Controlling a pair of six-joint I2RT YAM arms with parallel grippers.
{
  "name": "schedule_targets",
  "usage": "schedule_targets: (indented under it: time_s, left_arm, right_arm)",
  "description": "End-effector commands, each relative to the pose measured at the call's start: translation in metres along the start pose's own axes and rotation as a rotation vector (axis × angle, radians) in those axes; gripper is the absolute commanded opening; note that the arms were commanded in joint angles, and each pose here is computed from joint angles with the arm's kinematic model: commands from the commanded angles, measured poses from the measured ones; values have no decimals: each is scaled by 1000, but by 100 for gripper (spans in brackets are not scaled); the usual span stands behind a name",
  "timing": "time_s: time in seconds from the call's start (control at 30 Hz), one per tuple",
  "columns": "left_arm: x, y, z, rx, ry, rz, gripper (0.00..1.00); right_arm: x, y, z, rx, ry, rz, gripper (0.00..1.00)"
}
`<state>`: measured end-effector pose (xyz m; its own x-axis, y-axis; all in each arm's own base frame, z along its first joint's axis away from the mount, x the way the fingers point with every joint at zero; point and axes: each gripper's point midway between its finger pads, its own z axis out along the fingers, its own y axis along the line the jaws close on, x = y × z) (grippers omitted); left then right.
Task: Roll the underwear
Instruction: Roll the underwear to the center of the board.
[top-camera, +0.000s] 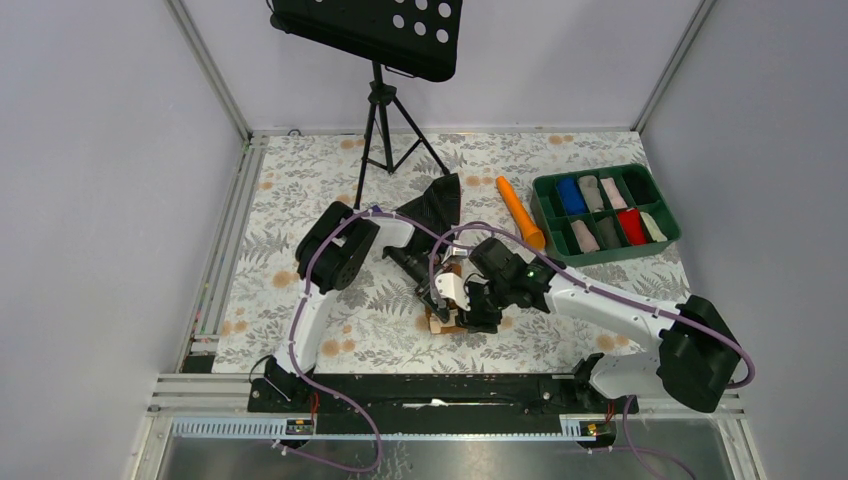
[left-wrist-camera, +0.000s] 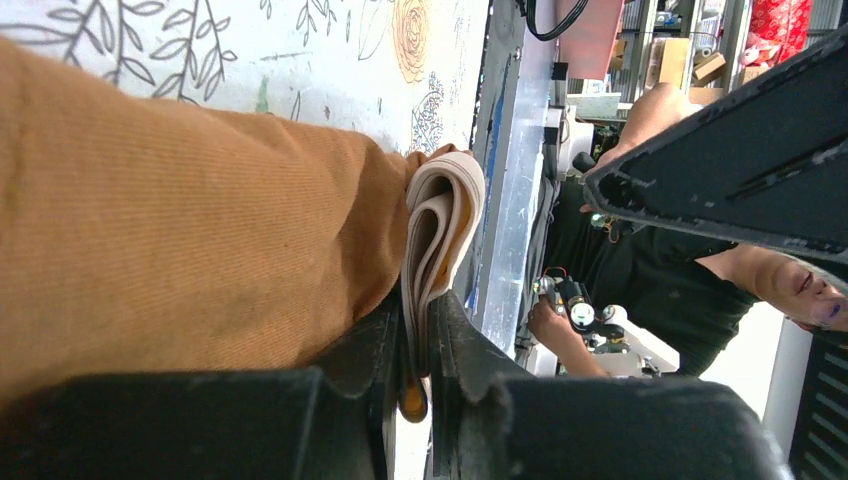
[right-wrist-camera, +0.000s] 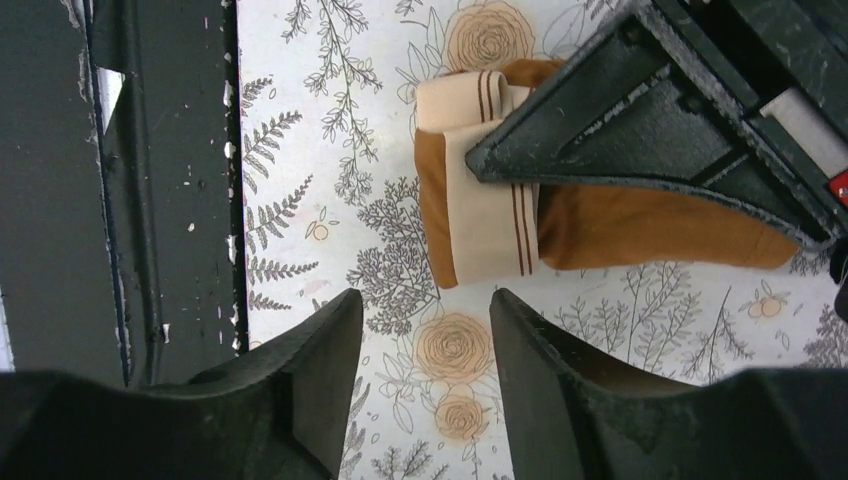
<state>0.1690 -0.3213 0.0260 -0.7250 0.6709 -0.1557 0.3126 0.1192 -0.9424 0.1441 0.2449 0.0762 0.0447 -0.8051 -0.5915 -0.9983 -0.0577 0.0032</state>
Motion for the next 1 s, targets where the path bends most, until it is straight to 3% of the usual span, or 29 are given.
schedule_targets:
  time_s: [0.0,0.33,0.73,0.83,0.97]
  left_arm:
    - [5,52,-1,-148,53,96,2]
    - [3,52,0,-145,50,88,3]
    - [4,49,0,-123,61,79,3]
    - [3,45,-2,-120,61,84,4]
    - [-2,20,-18,-72,35,184,13]
  right_arm:
    - [-12,4,13,-37,-84,-96,59]
    - [2,3,42,-40,-65,-192,59]
    - [44,-19,75,178,70,-446,54]
    - [58,-21,81,213,122,-508,46]
    - [72,-8,84,142,165,-522,21]
